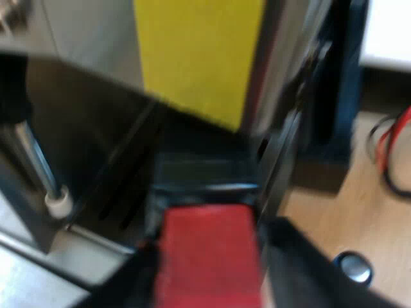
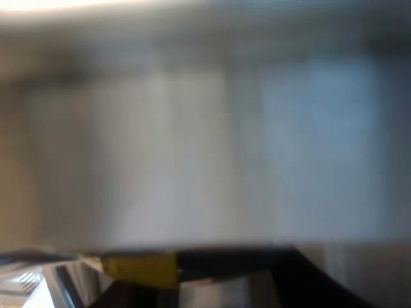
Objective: Put the handle in the coffee machine
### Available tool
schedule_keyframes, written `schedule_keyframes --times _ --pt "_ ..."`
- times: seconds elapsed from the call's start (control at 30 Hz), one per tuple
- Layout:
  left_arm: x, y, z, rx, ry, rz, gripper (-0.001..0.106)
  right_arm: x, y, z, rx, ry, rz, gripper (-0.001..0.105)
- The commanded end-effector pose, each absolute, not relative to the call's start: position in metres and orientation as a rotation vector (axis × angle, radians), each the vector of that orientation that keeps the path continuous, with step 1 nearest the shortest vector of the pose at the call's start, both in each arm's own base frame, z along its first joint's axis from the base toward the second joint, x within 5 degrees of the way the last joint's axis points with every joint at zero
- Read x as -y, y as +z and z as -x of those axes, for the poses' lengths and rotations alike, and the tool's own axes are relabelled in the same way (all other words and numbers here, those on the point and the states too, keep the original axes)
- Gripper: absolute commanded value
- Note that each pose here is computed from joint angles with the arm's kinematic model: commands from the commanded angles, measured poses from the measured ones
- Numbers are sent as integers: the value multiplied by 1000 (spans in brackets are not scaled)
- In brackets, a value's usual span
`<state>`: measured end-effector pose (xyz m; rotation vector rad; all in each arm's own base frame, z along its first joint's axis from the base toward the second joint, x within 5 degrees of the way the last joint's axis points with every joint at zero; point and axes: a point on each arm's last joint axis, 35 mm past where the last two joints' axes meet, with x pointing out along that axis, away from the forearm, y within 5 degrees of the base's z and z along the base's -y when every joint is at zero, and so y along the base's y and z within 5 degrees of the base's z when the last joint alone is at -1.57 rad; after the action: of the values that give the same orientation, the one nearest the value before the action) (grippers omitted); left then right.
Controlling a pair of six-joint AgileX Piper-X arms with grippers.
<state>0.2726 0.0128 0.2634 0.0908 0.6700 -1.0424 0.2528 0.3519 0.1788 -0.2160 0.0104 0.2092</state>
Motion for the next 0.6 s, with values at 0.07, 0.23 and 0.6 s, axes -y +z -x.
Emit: schedule_keyframes --times 0.07,0.23,0.6 --pt "-9 286 -266 -453 -1201 16 72 -351 203 -255 75 185 99 28" --pt "-10 284 -264 -508 -1165 -13 68 -350 207 -255 99 182 76 28" --pt "-37 283 -262 -515 -1056 -14 68 -348 214 -255 141 128 77 28"
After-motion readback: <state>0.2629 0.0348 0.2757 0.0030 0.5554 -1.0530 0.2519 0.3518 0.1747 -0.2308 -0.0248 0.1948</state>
